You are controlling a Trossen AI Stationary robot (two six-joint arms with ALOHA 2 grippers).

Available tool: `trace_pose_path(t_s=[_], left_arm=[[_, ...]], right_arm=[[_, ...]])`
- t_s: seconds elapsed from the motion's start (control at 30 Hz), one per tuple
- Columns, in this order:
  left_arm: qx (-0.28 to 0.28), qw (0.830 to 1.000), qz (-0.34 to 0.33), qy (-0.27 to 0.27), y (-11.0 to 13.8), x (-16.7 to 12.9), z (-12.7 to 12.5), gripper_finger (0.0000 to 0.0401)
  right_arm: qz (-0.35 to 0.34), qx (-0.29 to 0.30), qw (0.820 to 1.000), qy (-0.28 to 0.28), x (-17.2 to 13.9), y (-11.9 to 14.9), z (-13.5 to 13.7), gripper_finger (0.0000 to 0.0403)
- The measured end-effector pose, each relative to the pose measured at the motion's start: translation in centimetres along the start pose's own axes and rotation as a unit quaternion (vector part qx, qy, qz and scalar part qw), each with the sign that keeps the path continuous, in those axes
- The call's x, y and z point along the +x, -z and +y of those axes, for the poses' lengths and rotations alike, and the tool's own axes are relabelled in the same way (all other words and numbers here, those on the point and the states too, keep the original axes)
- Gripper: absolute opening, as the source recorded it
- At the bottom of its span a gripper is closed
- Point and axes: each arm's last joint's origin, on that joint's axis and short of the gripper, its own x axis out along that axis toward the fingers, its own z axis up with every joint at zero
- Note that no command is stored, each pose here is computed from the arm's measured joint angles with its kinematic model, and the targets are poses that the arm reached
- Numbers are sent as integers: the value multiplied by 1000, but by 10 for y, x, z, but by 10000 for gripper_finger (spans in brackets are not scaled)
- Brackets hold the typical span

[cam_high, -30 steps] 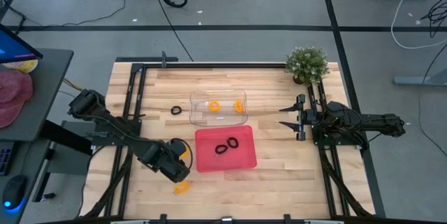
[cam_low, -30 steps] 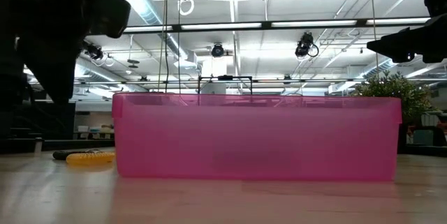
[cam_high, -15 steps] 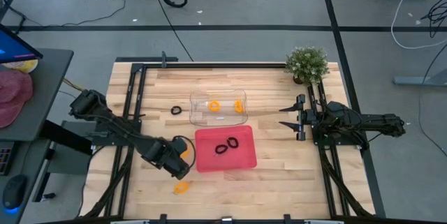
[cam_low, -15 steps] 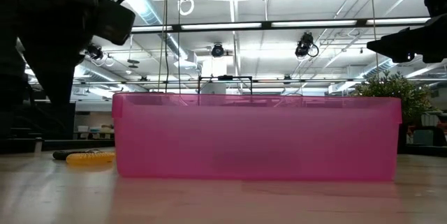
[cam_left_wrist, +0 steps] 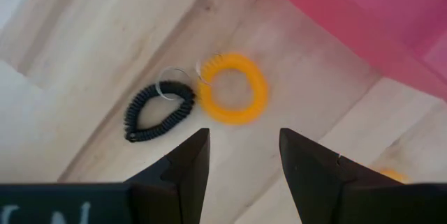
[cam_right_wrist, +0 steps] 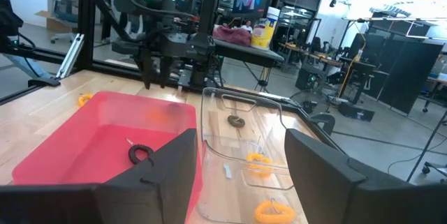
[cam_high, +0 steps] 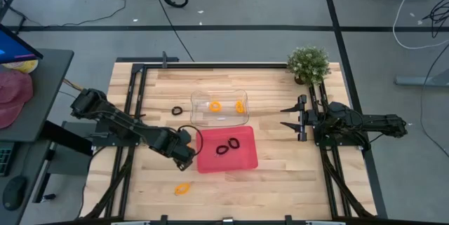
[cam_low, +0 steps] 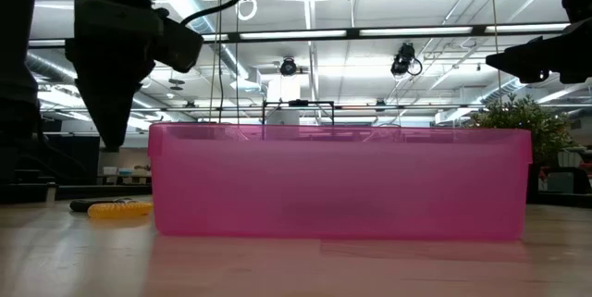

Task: Sort spring keychains
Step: Put the black spring keychain into the red bin

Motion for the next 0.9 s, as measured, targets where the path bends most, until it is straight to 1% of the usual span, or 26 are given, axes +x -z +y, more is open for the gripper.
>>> trace_pose_path(t_s=[0.33,0.63,0.9], left_arm=[[18,1000,1,-8,-11,2,7,177],[8,1000,4,-17,-18,3,13,177],[3,1000,3,-22,-18,3,13,177]], right_arm=[[0,0,1000,0,0,0,0,222],[0,0,1000,0,0,0,0,222],[0,0,1000,0,0,0,0,222]])
